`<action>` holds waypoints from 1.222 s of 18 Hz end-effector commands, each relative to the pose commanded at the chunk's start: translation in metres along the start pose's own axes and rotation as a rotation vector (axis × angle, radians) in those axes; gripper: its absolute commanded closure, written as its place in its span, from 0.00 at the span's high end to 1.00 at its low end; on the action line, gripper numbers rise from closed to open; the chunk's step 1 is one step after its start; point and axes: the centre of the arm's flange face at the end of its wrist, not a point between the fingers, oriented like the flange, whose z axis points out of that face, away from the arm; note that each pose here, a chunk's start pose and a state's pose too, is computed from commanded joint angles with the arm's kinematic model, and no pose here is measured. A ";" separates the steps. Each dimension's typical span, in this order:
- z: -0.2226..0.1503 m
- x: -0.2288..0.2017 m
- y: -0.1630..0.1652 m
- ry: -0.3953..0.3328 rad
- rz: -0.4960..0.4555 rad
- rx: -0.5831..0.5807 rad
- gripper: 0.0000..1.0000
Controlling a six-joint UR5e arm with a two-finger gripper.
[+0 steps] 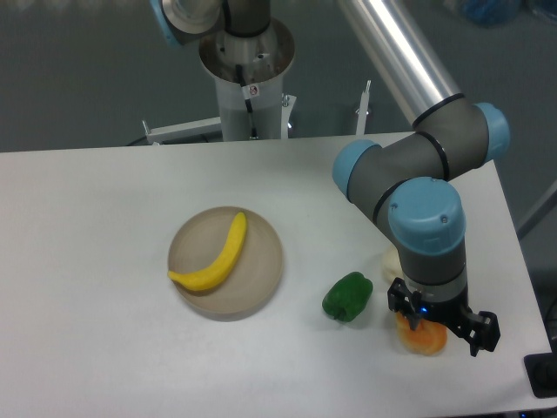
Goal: Pick up the banana from the plate
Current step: 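Move the open gripper from beside the orange pepper over the plate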
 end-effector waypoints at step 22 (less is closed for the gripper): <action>-0.071 0.083 0.049 0.146 0.007 -0.027 1.00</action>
